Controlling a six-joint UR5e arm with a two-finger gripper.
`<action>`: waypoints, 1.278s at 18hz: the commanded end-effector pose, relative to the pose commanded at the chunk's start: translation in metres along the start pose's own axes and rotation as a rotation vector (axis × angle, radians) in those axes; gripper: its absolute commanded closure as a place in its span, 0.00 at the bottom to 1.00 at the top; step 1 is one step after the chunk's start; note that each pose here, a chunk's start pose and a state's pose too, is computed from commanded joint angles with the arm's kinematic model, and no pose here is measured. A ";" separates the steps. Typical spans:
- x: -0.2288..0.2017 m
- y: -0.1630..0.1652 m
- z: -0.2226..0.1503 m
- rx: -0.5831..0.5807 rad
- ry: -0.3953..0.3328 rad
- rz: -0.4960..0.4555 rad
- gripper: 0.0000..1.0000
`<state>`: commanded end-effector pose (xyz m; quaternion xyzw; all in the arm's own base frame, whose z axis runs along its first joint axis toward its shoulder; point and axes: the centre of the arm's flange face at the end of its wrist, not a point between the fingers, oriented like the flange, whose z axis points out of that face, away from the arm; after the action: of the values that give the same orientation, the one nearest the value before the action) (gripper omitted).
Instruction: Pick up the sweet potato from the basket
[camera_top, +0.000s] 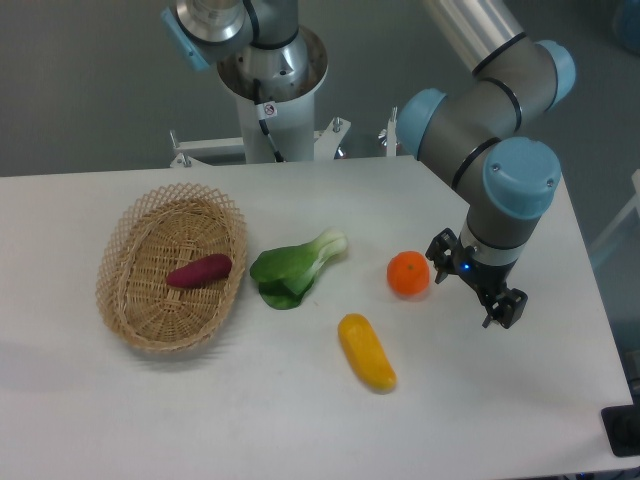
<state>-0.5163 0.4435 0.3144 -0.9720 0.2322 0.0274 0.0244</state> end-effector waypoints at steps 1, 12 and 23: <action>0.000 0.000 0.000 0.000 0.001 -0.003 0.00; 0.004 -0.005 0.001 0.002 0.006 -0.006 0.00; 0.068 -0.055 -0.004 0.077 0.062 -0.068 0.00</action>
<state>-0.4305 0.4612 0.3154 -0.9780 0.2006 -0.0126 0.0553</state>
